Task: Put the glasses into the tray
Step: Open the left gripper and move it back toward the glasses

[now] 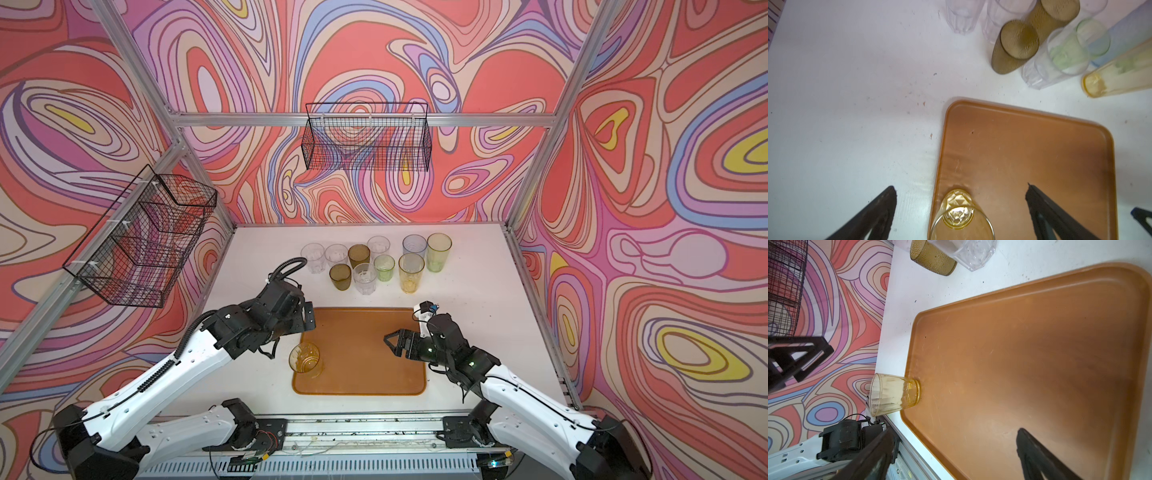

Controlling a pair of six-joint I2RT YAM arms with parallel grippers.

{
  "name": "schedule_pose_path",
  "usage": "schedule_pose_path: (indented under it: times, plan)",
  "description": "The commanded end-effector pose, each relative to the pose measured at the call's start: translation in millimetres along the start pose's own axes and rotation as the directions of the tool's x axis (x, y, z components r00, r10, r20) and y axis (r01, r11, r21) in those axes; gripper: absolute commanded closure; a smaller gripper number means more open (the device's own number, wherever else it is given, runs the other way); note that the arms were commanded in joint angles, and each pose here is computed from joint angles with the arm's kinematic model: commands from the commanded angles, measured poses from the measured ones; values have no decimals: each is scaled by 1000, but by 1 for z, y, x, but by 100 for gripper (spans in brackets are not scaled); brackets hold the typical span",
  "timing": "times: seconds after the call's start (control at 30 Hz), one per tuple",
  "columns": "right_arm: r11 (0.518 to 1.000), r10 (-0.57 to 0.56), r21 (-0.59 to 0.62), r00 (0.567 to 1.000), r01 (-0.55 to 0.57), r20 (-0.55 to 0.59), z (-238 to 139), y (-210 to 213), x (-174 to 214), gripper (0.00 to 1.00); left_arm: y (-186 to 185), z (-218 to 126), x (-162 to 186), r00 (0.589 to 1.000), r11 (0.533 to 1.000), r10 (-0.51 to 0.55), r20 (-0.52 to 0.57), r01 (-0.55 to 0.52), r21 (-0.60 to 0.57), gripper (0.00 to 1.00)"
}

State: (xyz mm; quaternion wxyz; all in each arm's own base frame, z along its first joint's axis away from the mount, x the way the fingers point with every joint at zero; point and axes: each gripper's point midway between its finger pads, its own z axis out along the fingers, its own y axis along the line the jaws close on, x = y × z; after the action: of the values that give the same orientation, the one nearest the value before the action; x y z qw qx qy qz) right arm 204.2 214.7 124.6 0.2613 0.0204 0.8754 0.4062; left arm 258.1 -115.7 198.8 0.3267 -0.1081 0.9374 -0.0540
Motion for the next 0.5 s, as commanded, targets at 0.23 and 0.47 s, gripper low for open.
schedule_pose_path:
  times: [0.23, 0.47]
  plan:
    - [998, -24, -60, 999, 27, 47, -13, 3, 3, 5, -17, 44, -64, 992, 983, -125, -28, 127, 131, 0]
    - [995, -41, -90, 997, 47, 67, -18, 6, 4, 5, -12, 70, -102, 983, 974, -177, -56, 183, 134, 0]
